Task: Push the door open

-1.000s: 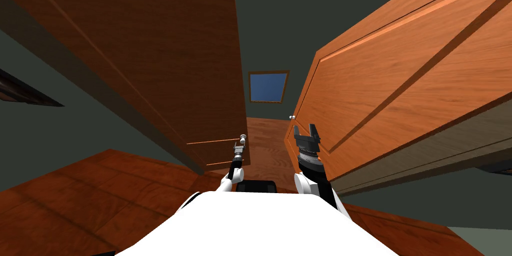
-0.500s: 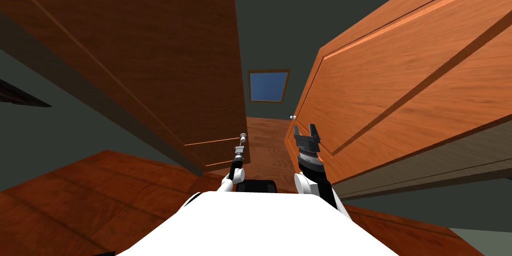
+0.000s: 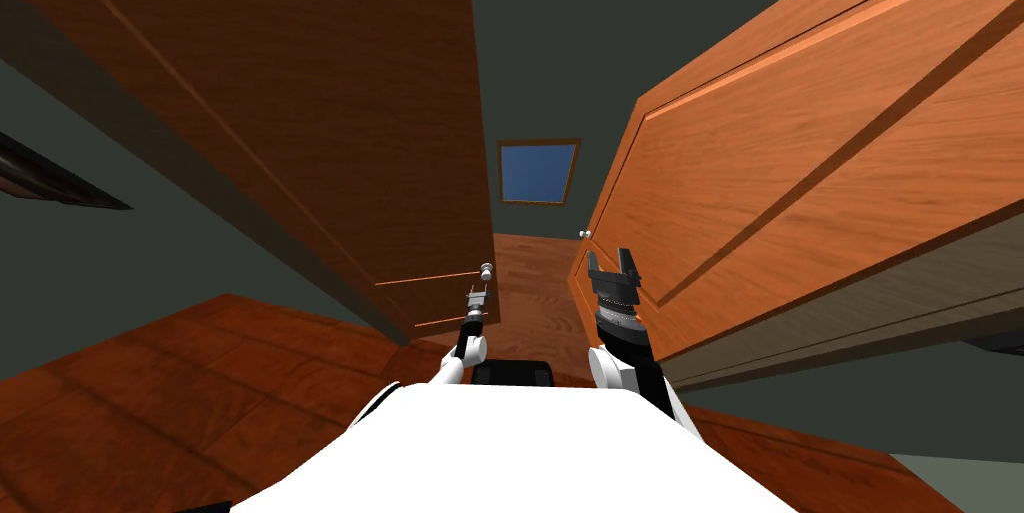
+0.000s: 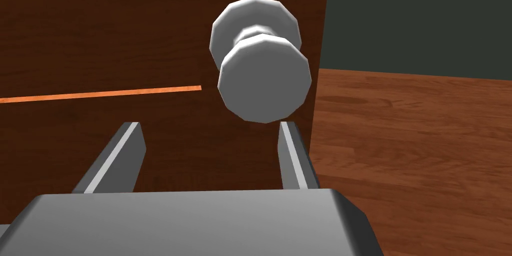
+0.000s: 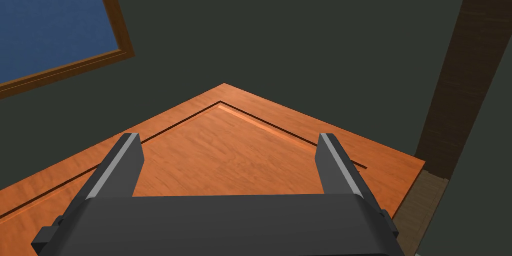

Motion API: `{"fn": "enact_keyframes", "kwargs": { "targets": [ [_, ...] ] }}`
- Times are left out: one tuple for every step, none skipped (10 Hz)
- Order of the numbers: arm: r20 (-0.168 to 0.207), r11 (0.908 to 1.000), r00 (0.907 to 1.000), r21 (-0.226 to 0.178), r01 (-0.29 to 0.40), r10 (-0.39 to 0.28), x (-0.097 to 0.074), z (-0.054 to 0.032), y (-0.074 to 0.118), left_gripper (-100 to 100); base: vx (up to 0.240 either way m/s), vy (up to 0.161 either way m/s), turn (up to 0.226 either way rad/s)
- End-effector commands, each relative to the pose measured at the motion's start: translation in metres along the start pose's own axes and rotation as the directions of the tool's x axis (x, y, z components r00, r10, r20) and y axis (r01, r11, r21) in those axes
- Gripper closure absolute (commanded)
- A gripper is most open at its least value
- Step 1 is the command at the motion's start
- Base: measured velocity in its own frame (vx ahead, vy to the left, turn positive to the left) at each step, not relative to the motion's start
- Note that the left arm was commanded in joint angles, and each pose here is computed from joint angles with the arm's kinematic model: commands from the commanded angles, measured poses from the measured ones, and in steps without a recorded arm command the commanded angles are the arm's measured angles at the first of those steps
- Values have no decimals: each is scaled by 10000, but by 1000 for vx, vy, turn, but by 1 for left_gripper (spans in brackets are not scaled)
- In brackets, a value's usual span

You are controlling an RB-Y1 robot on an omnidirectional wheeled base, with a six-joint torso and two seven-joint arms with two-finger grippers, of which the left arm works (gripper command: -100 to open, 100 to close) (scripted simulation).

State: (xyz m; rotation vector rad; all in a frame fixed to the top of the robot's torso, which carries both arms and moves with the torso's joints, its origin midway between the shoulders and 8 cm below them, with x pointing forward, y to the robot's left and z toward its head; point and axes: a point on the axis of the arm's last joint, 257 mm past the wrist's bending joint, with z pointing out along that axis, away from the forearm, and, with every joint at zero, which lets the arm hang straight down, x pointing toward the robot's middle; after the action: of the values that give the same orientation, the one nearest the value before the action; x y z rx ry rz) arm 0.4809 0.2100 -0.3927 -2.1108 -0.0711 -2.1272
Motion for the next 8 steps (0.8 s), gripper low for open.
{"fn": "enact_keyframes", "kwargs": {
  "targets": [
    [8, 10000, 10000, 56, 13, -13, 3, -11, -30, -100, -128, -70, 36],
    [44, 9997, 9997, 96, 238, -238, 11, -26, 54, -100, -187, -100, 73],
    [81, 9989, 9990, 101, 450, -451, 18, -44, 150, -100, -207, -65, 57],
    [115, 9980, 9979, 96, 630, -631, 25, -61, 236, -100, -158, -29, 28],
    [106, 9987, 9987, 87, 504, -505, 7, -49, 196, -100, -64, -15, 1],
    [43, 9994, 9996, 165, 288, -289, 1, -21, 46, -100, 50, 0, -24],
    [12, 9996, 9998, 205, 182, -182, 0, -7, -29, -100, 120, -4, -27],
    [-3, 9997, 9999, 225, 137, -137, 0, -1, -63, -100, 161, 18, -9]
  ]
}}
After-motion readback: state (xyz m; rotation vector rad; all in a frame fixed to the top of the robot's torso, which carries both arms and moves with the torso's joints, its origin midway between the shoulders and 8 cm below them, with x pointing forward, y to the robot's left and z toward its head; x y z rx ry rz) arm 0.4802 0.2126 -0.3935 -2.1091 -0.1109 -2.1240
